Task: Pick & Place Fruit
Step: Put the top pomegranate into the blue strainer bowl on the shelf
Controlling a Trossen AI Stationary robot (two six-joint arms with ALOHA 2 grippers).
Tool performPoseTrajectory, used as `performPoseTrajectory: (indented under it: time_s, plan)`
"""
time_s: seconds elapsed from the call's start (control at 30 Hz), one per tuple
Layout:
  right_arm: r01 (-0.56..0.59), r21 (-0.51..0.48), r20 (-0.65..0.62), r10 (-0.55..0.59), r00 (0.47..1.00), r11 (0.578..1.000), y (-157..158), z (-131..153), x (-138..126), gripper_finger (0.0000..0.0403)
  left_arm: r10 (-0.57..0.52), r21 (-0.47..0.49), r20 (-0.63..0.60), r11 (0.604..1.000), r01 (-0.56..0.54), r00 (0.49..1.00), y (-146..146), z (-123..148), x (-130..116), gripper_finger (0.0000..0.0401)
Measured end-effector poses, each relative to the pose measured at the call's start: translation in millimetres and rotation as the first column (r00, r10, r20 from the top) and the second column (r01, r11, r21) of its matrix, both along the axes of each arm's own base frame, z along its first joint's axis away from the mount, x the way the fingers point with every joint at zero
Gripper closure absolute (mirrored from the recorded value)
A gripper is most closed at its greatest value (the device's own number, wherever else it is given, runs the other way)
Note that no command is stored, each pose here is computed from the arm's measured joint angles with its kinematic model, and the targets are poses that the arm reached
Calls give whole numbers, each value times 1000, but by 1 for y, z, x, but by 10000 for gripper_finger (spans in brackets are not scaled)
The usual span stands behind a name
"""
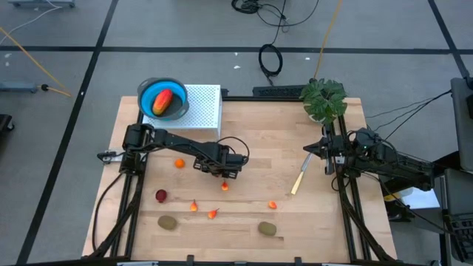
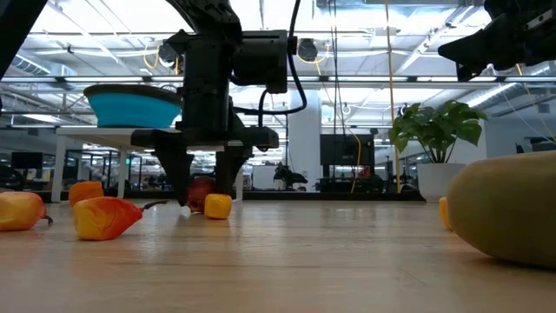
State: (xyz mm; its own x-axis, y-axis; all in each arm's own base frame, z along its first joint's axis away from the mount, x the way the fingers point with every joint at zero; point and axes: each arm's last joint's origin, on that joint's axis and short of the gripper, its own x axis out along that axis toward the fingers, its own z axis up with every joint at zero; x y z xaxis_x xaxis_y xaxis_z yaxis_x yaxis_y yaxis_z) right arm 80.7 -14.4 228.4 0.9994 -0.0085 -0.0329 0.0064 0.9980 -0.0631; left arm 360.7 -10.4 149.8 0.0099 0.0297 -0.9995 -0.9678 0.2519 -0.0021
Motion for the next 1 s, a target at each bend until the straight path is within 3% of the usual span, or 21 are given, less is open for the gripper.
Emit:
performPoseTrajectory:
  time_s: [0.27, 0.5, 0.63, 0.83, 1.0]
  plan:
    - [0, 0, 0, 0, 1000, 1000, 0, 0, 0, 403, -46, -2, 7, 999, 46, 999, 2, 9, -3, 236]
    - [0, 0, 0, 0, 1000, 1000, 0, 0, 0, 403, -180, 22, 125, 984, 179, 976, 7, 64, -18, 213]
    - [0, -2, 6, 0, 1000, 1000, 0, 1, 0, 403, -287, 110, 245, 957, 268, 926, 6, 104, -32, 211]
    - [0, -1, 5, 0, 1000, 1000, 0, 1, 0, 403, -501, 373, 374, 852, 368, 781, 7, 152, -46, 230]
    - [0, -2, 6, 0, 1000, 1000, 0, 1, 0, 403, -662, 579, 338, 707, 407, 669, 6, 179, -54, 225]
